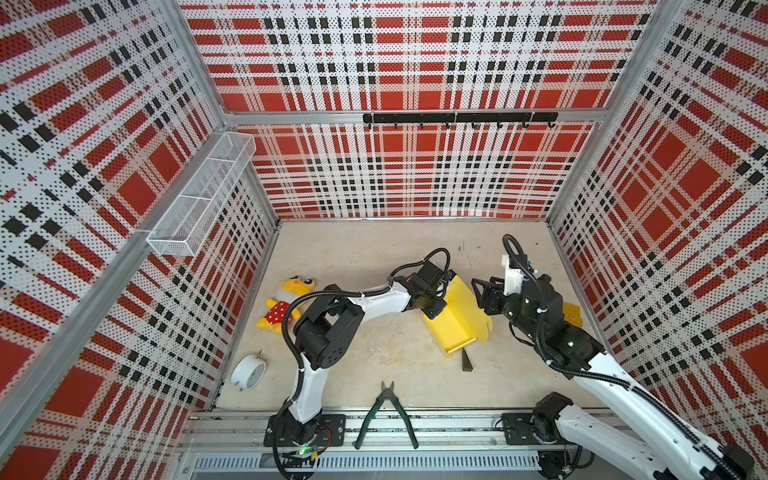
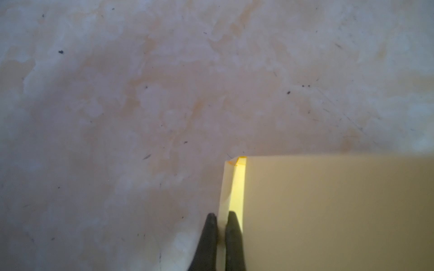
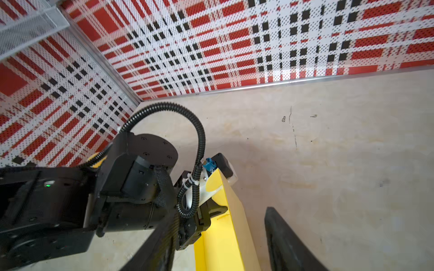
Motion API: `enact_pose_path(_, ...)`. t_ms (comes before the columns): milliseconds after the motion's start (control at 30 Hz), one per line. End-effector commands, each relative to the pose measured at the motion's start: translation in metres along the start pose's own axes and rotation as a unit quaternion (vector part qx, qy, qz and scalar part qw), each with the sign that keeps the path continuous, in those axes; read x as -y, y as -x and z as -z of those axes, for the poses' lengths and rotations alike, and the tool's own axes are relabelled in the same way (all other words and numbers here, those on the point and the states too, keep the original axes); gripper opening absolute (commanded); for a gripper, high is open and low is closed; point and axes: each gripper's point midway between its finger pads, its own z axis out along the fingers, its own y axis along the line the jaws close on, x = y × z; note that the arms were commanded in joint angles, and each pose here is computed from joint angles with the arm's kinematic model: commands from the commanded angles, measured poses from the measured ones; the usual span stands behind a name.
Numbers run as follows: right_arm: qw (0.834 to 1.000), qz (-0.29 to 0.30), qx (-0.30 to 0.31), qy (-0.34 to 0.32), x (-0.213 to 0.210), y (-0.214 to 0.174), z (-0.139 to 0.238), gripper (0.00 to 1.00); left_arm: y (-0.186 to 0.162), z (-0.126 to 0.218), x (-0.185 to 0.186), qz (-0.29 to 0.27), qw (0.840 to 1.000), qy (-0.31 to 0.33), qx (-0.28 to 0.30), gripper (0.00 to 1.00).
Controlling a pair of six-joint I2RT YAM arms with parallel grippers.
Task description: Fold the paper box
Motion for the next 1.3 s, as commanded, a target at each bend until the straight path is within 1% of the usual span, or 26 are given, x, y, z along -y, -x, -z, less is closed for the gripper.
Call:
enact_pose_path(0, 0.998, 0.043, -0.037, 0.035, -0.015, -0.009, -0.018, 0.62, -0.067, -0.009, -0.001, -0.039, 0.992, 0.019, -0.120, 0.00)
enact_pose_path(100, 0.993, 0.082, -0.082, 0.027, -0.013, -0.025, -0.036, 0.62, -0.062, -0.004, 0.000, -0.044, 0.993, 0.021, -0.110, 0.00)
enact_pose_path(167, 0.988, 0.107, -0.103, 0.029, -0.013, -0.032, -0.043, 0.62, -0.063, -0.004, 0.000, -0.043, 0.993, 0.023, -0.110, 0.00)
enact_pose_path(233, 0.985, 0.125, -0.121, 0.015, -0.006, -0.039, -0.050, 0.62, -0.065, -0.006, 0.000, -0.044, 0.992, 0.024, -0.112, 0.00)
enact_pose_path(300, 0.983, 0.127, -0.133, -0.007, 0.007, -0.042, -0.057, 0.60, -0.066, -0.007, 0.000, -0.041, 0.993, 0.021, -0.113, 0.01)
enact_pose_path(433, 0.986, 0.096, -0.136, -0.021, 0.030, -0.039, -0.065, 0.53, -0.066, -0.008, 0.002, -0.038, 0.993, 0.018, -0.111, 0.04)
enact_pose_path(567, 0.988, 0.074, -0.134, -0.007, 0.036, -0.035, -0.068, 0.42, -0.070, -0.010, 0.001, -0.034, 0.993, 0.018, -0.112, 0.14)
enact_pose_path(667, 0.987, 0.068, -0.146, 0.007, 0.036, -0.041, -0.072, 0.36, -0.073, -0.013, 0.003, -0.034, 0.993, 0.015, -0.115, 0.18)
enact_pose_path(700, 0.986, 0.069, -0.152, 0.016, 0.034, -0.044, -0.073, 0.33, -0.074, -0.015, 0.004, -0.034, 0.993, 0.014, -0.116, 0.23)
enact_pose_path(800, 0.983, 0.077, -0.162, 0.028, 0.032, -0.050, -0.074, 0.20, -0.075, -0.015, 0.006, -0.035, 0.992, 0.012, -0.119, 0.36)
enact_pose_path(833, 0.983, 0.080, -0.164, 0.025, 0.034, -0.051, -0.073, 0.17, -0.074, -0.015, 0.006, -0.034, 0.992, 0.012, -0.117, 0.38)
enact_pose_path(900, 0.983, 0.080, -0.162, 0.017, 0.040, -0.049, -0.071, 0.14, -0.072, -0.012, 0.005, -0.032, 0.993, 0.015, -0.110, 0.41)
enact_pose_path(967, 0.985, 0.073, -0.155, 0.017, 0.043, -0.046, -0.068, 0.12, -0.070, -0.010, 0.003, -0.025, 0.994, 0.016, -0.105, 0.39)
enact_pose_path(1067, 0.987, 0.065, -0.145, 0.022, 0.044, -0.042, -0.064, 0.12, -0.071, -0.013, 0.003, -0.026, 0.994, 0.015, -0.106, 0.28)
enact_pose_path(1100, 0.987, 0.064, -0.142, 0.023, 0.043, -0.041, -0.063, 0.12, -0.072, -0.015, 0.003, -0.028, 0.993, 0.014, -0.110, 0.24)
enact_pose_path(1200, 0.988, 0.060, -0.136, 0.027, 0.041, -0.036, -0.060, 0.13, -0.076, -0.019, 0.004, -0.031, 0.992, 0.016, -0.117, 0.03)
enact_pose_path(1233, 0.989, 0.059, -0.134, 0.029, 0.039, -0.035, -0.059, 0.13, -0.076, -0.019, 0.005, -0.031, 0.992, 0.016, -0.118, 0.00)
enact_pose_path(1267, 0.989, 0.058, -0.133, 0.031, 0.038, -0.034, -0.058, 0.13, -0.075, -0.019, 0.004, -0.030, 0.993, 0.016, -0.117, 0.00)
